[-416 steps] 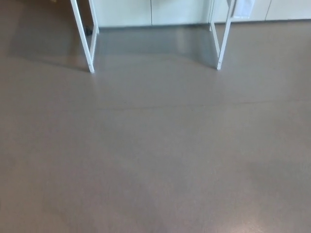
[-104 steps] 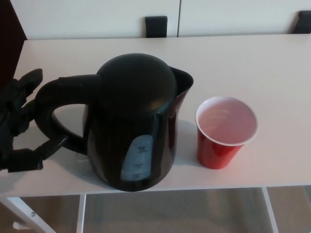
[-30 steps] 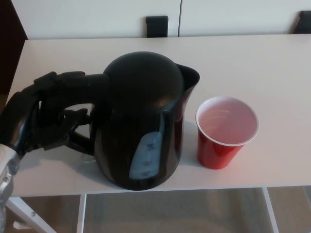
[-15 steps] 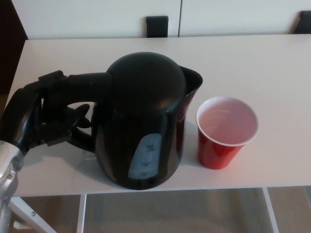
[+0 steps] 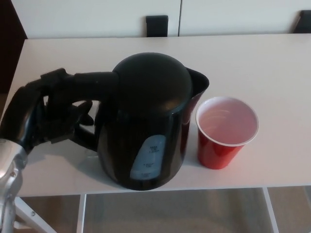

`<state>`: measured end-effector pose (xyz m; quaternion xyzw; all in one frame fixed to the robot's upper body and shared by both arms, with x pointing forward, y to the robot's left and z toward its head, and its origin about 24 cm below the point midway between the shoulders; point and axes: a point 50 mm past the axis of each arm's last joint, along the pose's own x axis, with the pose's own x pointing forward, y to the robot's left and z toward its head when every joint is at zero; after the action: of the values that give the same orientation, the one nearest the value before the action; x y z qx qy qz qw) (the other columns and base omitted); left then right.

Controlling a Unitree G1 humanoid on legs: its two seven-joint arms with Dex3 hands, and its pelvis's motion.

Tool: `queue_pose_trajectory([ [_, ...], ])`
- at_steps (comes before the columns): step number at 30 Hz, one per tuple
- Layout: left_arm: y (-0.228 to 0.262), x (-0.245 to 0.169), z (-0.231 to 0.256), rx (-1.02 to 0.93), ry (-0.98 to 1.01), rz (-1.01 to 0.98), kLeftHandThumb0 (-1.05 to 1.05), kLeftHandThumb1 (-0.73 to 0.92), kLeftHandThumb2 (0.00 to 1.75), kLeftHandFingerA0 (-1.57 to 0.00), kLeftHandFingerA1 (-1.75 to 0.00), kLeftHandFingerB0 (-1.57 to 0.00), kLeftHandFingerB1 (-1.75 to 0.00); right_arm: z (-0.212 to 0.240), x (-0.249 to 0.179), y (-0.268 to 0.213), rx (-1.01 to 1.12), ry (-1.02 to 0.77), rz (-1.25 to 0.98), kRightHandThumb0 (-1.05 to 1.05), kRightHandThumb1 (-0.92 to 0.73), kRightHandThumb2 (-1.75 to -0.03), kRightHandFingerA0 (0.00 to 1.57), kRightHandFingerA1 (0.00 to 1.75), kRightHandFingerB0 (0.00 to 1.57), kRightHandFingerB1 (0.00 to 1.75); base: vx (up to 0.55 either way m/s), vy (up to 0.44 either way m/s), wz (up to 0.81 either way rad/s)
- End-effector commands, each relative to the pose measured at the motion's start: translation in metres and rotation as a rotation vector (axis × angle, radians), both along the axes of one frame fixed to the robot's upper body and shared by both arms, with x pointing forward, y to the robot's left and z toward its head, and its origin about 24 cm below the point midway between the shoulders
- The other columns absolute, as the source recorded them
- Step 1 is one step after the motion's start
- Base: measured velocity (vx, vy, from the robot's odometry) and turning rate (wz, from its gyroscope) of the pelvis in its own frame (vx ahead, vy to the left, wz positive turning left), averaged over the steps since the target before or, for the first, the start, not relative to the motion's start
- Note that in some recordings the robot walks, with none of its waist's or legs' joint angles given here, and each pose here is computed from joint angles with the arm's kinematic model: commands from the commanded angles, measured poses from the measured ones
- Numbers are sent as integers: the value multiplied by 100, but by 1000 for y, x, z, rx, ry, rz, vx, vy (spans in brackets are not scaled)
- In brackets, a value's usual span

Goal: The robot walk towards a table in front and uses its left hand to pick up the pot from the base and pour water to the cup on the right hand side

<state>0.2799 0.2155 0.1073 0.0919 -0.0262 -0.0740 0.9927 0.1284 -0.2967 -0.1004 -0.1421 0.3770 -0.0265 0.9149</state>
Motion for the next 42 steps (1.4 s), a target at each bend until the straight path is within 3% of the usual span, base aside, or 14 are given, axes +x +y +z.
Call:
queue_pose_trajectory([
  [1, 2, 11, 30, -72, -91, 16, -15, 81, 71, -94, -151, -79, -111, 3, 1, -7, -15, 8, 7, -39, -68, -60, 73, 55, 49, 45, 0, 0, 0],
  [3, 3, 14, 35, -83, -94, 21, -17, 83, 65, -94, -152, -79, -112, 4, 2, -7, -20, 9, 9, -38, -69, -60, 73, 55, 49, 45, 0, 0, 0],
  [10, 0, 25, 64, -49, -158, -1, -15, 78, 72, -96, -153, -78, -114, 4, 4, -8, -19, 14, 17, -39, -69, -60, 74, 56, 50, 45, 0, 0, 0],
  [24, -17, 35, 91, 7, -230, -12, -14, 75, 74, -103, -139, -83, -108, 8, 11, -9, -9, -4, 19, -39, -68, -60, 73, 56, 48, 46, 0, 0, 0],
  [35, -37, 37, 115, 325, -374, -8, -15, 78, 73, -104, -140, -79, -108, 11, 18, -8, -7, -6, 42, -39, -69, -60, 70, 54, 49, 45, 0, 0, 0],
  [36, -40, 37, 118, 358, -383, -12, -12, 80, 69, -97, -142, -76, -108, 11, 18, -8, -11, -5, 42, -40, -69, -59, 71, 55, 48, 46, 0, 0, 0],
  [42, -56, 37, 129, 481, -471, -46, -10, 77, 71, -103, -144, -80, -108, 12, 22, -9, -21, -8, 47, -40, -68, -59, 71, 56, 49, 46, 0, 0, 0],
])
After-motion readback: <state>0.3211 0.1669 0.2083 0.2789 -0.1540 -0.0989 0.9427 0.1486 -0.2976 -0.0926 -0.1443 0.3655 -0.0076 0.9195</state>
